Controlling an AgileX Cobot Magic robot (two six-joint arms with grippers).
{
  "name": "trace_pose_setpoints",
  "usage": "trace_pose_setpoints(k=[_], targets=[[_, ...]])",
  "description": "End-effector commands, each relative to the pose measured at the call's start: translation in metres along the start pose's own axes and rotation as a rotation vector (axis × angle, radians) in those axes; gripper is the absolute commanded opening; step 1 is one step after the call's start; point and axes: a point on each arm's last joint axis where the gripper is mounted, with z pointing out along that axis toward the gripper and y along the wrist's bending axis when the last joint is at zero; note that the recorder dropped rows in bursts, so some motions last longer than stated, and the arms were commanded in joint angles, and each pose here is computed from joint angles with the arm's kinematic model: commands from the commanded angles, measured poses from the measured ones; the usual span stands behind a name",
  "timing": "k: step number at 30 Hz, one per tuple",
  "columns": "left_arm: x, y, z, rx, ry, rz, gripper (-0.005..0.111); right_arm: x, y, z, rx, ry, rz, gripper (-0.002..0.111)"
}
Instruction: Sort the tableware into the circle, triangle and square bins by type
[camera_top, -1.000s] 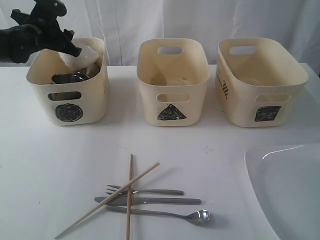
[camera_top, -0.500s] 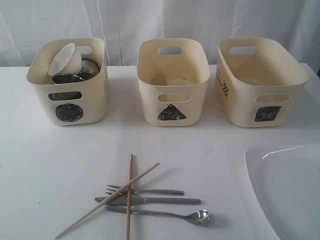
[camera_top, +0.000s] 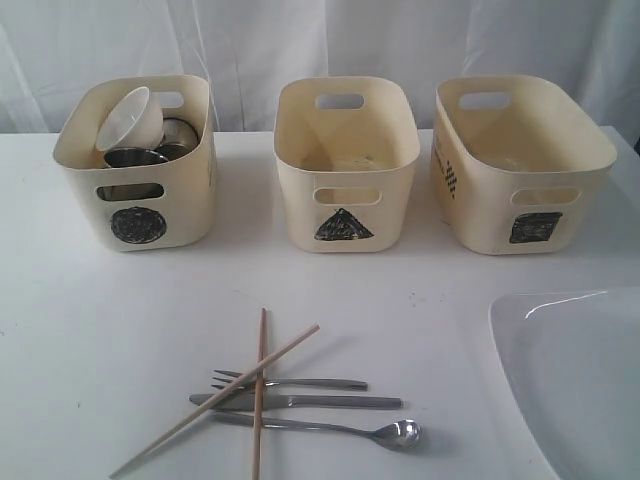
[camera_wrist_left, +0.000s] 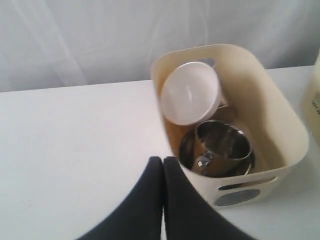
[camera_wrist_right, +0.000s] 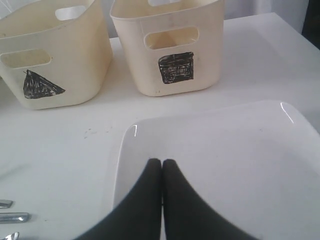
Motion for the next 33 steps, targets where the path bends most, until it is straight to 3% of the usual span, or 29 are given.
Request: trace_pose_setpoints(k=[1, 7, 9, 13, 19, 21, 23, 29, 30, 33], targets=[[0.016, 0.011, -0.075, -0.117, -0.147, 0.029, 0.000, -0.002, 0.000, 0.000, -0.002, -0.016, -0.011, 0.000], [0.029, -0.004, -0.165, -0.150, -0.413, 0.041, 0.000, -0.002, 0.000, 0.000, -0.002, -0.016, -0.011, 0.000], [0.038, -0.008, -0.186, -0.152, -0.436, 0.056, 0.000, -0.002, 0.000, 0.000, -0.002, -0.016, -0.011, 0.000], [0.059, -0.015, -0.201, -0.123, -0.338, 0.056, 0.000, -0.002, 0.000, 0.000, -0.002, -0.016, -0.011, 0.000], [0.093, -0.019, -0.189, -0.080, -0.194, 0.021, 0.000, -0.002, 0.000, 0.000, -0.002, -0.016, -0.011, 0.000], [0.111, -0.016, -0.180, -0.107, -0.129, -0.002, 0.000, -0.002, 0.000, 0.000, -0.002, -0.016, -0.011, 0.000], [0.129, -0.016, -0.168, -0.102, -0.089, -0.074, 0.000, -0.002, 0.000, 0.000, -0.002, -0.016, -0.011, 0.000], [0.180, -0.021, -0.124, -0.028, -0.058, -0.468, 0.000, -0.002, 0.000, 0.000, -0.002, -0.016, -0.011, 0.000], [0.187, -0.023, -0.120, -0.010, -0.037, -0.501, 0.000, -0.002, 0.000, 0.000, -0.002, -0.016, -0.011, 0.000], [0.200, -0.022, -0.115, -0.038, 0.032, -0.462, 0.000, -0.002, 0.000, 0.000, -0.002, -0.016, -0.011, 0.000]])
